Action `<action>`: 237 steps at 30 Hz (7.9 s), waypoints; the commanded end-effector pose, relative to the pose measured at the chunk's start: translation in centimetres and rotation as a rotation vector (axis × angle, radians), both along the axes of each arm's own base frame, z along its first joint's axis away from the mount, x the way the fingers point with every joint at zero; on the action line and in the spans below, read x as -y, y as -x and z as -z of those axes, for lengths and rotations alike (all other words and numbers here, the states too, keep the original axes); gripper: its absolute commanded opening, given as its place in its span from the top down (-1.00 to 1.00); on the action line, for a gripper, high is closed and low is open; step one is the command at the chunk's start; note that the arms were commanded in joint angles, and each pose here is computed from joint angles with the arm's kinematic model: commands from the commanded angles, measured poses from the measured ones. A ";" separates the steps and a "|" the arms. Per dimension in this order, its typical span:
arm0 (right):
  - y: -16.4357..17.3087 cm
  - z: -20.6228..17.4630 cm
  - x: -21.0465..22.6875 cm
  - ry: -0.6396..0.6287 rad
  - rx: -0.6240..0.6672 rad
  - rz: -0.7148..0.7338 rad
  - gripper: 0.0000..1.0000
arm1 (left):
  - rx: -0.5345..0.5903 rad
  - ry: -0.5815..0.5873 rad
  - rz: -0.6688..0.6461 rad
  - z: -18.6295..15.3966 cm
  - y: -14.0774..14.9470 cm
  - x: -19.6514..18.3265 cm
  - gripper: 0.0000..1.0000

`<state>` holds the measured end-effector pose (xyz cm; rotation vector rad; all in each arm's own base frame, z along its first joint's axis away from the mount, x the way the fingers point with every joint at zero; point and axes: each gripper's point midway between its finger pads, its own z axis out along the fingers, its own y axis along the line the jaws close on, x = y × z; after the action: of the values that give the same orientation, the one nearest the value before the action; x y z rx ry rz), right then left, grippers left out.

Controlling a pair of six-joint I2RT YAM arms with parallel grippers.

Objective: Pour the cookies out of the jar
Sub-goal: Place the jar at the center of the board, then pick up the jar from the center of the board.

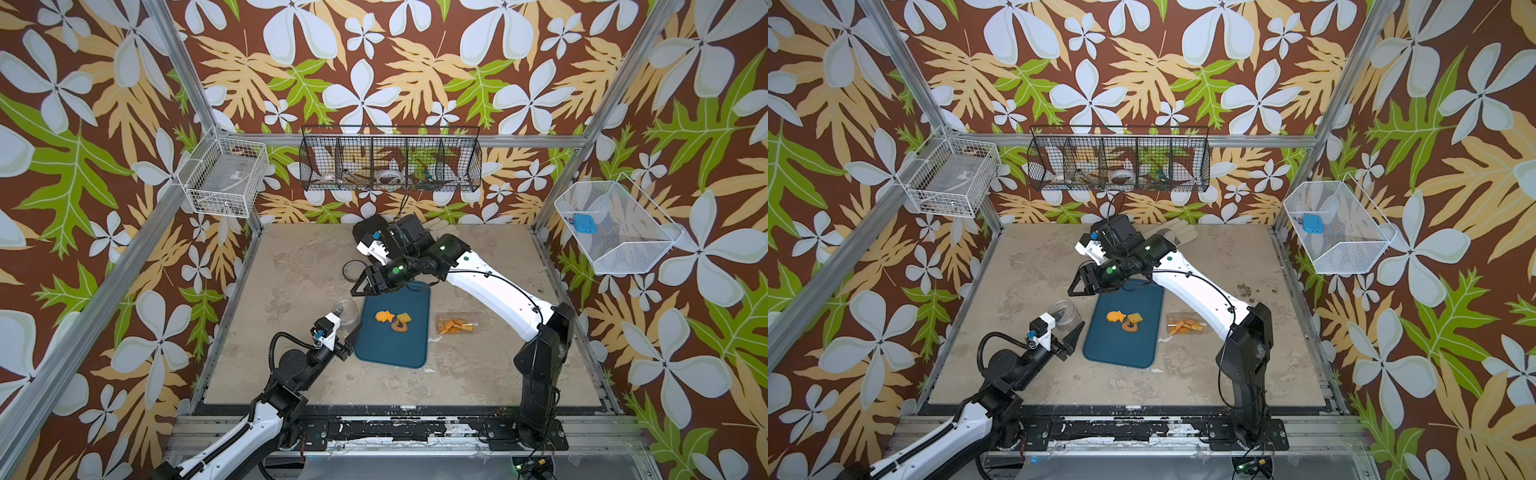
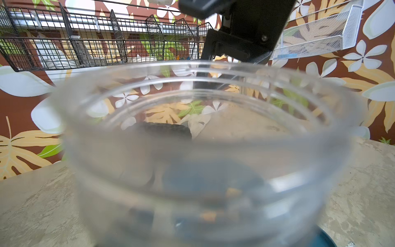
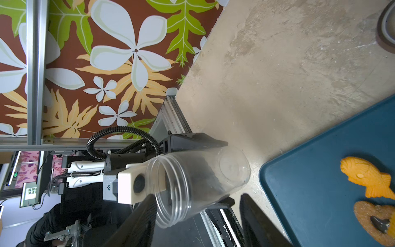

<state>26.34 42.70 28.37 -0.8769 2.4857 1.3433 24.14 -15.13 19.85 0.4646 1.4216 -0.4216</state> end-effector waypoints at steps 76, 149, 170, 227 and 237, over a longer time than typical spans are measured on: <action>-10.7 13.6 -3.4 0.522 0.477 0.134 -0.17 | -0.738 0.412 -0.398 -8.8 5.0 -8.4 -1.00; -2.6 24.1 31.1 0.572 -0.742 1.614 -0.82 | -0.779 0.218 -0.239 -8.4 2.6 -3.9 -1.00; -1.9 25.7 31.5 0.596 -0.670 1.555 -0.58 | -0.788 0.238 -0.223 -8.5 2.9 -3.7 -1.00; -1.4 -10.3 11.7 -0.491 0.136 0.331 -0.13 | -0.855 0.398 0.772 -15.9 2.8 14.4 -0.97; 0.1 -9.9 10.6 -0.481 0.120 0.285 -0.13 | -0.808 0.387 0.700 -16.7 1.2 14.4 -0.87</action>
<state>26.68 31.98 37.55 -0.4241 2.0050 1.6121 22.49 -29.53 35.92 0.4793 1.8865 -1.5841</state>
